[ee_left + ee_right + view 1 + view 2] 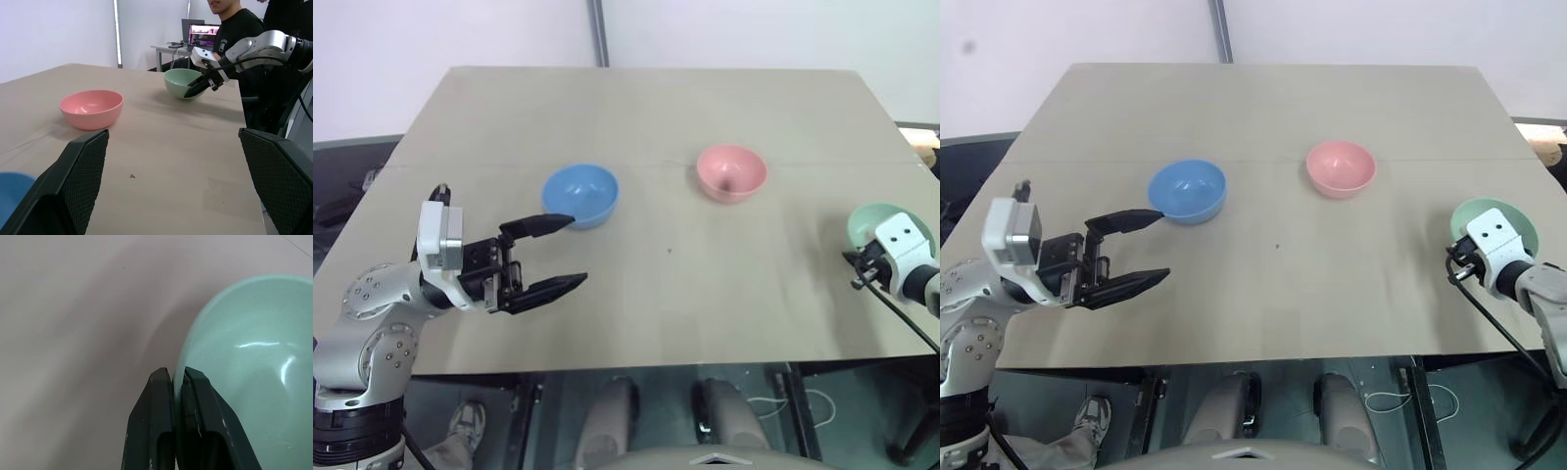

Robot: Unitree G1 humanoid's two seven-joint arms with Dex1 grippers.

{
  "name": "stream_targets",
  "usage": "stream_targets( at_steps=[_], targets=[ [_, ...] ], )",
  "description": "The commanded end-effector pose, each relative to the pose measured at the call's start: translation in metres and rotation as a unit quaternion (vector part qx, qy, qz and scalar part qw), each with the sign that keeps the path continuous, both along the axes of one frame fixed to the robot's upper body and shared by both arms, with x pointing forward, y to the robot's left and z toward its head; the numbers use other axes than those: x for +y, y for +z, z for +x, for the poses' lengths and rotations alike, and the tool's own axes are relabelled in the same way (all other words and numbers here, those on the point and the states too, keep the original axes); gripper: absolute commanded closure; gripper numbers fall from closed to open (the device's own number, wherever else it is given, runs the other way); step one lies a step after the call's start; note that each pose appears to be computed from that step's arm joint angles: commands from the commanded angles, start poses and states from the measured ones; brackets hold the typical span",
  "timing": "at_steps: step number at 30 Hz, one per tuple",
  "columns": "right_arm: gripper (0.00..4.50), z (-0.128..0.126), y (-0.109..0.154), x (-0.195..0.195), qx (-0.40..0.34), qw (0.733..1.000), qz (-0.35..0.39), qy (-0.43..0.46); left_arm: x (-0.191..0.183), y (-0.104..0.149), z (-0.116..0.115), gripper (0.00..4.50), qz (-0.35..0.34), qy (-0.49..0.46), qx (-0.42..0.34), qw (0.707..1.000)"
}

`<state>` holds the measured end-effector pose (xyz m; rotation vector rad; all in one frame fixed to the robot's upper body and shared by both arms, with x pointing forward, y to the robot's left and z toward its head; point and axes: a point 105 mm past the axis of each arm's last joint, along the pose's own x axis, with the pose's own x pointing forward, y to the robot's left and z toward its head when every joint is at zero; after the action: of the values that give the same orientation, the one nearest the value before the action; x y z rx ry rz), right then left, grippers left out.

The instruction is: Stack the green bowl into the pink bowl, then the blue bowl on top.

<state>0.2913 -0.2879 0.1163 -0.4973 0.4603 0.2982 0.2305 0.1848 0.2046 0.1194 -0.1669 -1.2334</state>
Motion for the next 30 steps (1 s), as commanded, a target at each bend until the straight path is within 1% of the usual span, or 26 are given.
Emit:
stream_targets(
  at_steps=[1,4,5,6,8,9,10,13,14,17,20,22,26,28,30],
  targets=[
    [4.45,0.004,0.01,-0.001,-0.028,0.999,-0.017,0.004,-0.001,0.003,-0.002,0.0,0.005,0.0,-0.016,1.0],
    [4.45,0.005,0.012,-0.001,-0.037,0.999,-0.033,0.01,-0.001,0.003,-0.002,0.0,0.006,0.002,-0.015,1.0],
    [4.45,0.005,0.014,0.001,-0.034,0.999,-0.024,0.016,-0.001,0.002,-0.002,0.0,0.007,0.002,-0.014,1.0],
    [3.82,0.006,0.017,0.004,-0.034,0.999,-0.013,0.024,-0.001,0.002,-0.003,0.0,0.007,0.002,-0.014,1.0],
    [3.41,0.006,0.021,0.007,-0.037,0.999,-0.005,0.035,-0.001,0.002,-0.003,0.0,0.007,0.002,-0.013,1.0],
    [2.89,0.007,0.023,0.008,-0.043,0.998,-0.013,0.037,-0.001,0.002,-0.002,0.0,0.007,0.002,-0.012,1.0],
    [2.63,0.009,0.027,0.007,-0.055,0.997,-0.028,0.034,-0.002,0.002,-0.002,0.0,0.007,0.002,-0.012,1.0],
    [1.08,0.01,0.036,0.018,-0.073,0.994,-0.043,0.062,-0.002,0.001,-0.003,0.0,0.007,0.002,-0.011,1.0],
    [0.77,0.011,0.045,0.026,-0.087,0.993,-0.033,0.076,-0.002,0.001,-0.003,0.0,0.007,0.003,-0.01,1.0],
    [0.77,0.015,0.073,0.064,-0.129,0.981,0.005,0.147,-0.001,0.0,-0.002,0.0,0.007,0.009,-0.007,1.0],
    [0.77,0.022,0.088,0.102,-0.154,0.964,0.035,0.214,0.004,-0.001,0.0,0.0,0.005,0.026,-0.006,1.0],
    [0.77,0.041,0.088,0.123,-0.172,0.956,0.026,0.235,0.011,-0.002,0.003,0.0,-0.001,0.046,0.001,0.999],
    [0.77,0.073,0.073,0.172,-0.188,0.933,-0.026,0.305,0.031,-0.006,0.006,0.0,0.011,0.079,0.005,0.997],
    [0.77,0.088,0.068,0.186,-0.186,0.931,-0.024,0.314,0.037,-0.005,0.006,0.0,0.015,0.089,0.002,0.996],
    [0.77,0.102,0.059,0.194,-0.179,0.928,-0.045,0.324,0.038,-0.004,0.005,0.0,0.015,0.094,-0.002,0.995]
  ],
)
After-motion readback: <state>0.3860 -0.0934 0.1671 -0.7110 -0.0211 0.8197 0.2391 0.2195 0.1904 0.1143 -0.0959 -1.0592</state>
